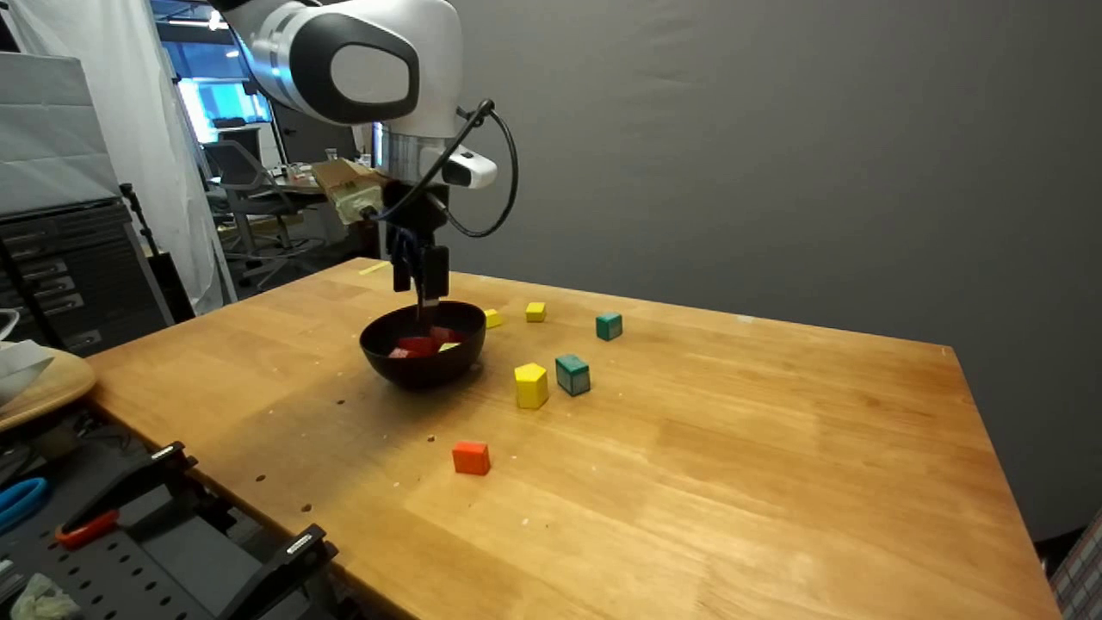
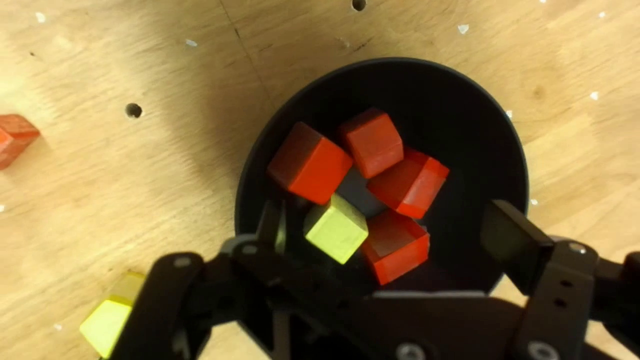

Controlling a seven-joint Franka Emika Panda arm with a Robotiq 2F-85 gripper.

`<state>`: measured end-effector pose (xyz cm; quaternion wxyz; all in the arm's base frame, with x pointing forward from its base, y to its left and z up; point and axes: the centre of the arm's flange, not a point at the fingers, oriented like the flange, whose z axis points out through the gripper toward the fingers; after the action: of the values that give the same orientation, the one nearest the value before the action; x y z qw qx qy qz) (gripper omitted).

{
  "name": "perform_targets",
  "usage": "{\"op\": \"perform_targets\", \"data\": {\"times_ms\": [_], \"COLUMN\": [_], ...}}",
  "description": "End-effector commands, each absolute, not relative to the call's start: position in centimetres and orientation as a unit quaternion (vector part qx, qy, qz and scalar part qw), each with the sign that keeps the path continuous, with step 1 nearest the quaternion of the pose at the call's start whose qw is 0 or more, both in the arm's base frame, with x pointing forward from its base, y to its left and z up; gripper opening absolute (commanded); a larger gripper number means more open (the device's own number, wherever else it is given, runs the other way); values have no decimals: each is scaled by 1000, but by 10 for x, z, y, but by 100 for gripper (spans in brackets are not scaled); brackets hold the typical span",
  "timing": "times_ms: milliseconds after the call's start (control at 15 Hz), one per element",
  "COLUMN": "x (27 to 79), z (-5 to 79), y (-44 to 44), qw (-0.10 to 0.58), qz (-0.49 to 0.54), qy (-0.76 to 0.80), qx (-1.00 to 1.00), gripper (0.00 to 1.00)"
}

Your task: Put all the toy blocks into the bowl.

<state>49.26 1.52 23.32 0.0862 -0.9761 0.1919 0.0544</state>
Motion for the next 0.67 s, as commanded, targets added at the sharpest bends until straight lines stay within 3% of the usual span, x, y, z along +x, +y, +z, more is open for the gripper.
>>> {"op": "perform_targets", "data": {"times_ms": [0, 267, 600], "x": [489, 511, 600], "z": [241, 229, 233], "y": [15, 8, -52], "qw": [88, 63, 25], "qz": [48, -18, -166], "qy": [191, 207, 228], "qx": [-977, -976, -959], "gripper": [100, 100, 100]}}
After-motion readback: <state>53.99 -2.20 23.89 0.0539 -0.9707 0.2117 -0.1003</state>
